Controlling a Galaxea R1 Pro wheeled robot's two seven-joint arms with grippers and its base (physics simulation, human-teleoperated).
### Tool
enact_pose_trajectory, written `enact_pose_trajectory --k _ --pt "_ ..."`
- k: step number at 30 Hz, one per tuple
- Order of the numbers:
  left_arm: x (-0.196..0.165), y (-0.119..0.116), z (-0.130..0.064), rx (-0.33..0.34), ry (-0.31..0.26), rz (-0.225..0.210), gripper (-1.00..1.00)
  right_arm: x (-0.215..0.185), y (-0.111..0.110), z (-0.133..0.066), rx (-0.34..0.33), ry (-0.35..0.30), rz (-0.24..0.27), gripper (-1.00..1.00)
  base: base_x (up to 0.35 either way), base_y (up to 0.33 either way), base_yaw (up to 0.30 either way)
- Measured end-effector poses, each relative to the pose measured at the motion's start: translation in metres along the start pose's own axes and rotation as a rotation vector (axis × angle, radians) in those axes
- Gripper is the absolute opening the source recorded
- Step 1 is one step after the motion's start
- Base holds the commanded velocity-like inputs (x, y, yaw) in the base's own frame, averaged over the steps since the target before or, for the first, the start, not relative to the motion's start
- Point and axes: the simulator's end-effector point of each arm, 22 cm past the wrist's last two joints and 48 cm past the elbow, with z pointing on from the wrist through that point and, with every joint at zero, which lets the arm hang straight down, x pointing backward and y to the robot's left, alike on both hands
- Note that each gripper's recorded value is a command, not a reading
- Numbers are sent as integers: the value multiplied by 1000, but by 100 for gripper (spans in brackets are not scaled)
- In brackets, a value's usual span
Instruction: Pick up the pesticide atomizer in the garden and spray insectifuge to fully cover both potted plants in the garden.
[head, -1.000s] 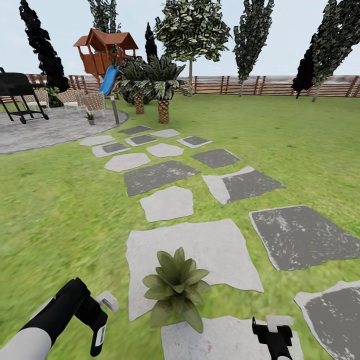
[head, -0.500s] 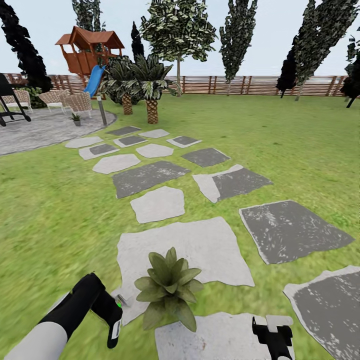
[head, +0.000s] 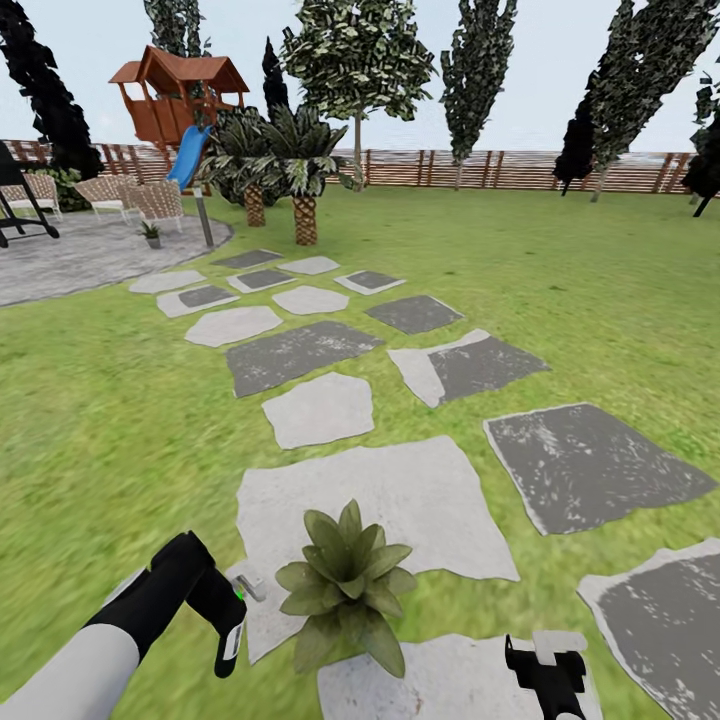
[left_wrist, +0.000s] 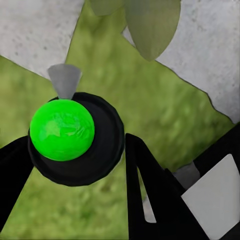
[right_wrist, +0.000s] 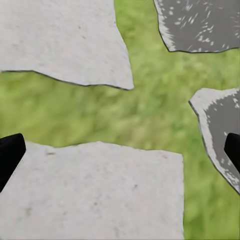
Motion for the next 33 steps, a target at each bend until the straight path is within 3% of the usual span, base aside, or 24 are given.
enact_pose_trajectory --k 17,33 --pt "19 -11 14 17 30 14 -100 0 0 0 0 0 0 100 4 5 0" --pt "13 -6 8 5 16 17 -100 1 0 0 4 1 3 100 0 0 0"
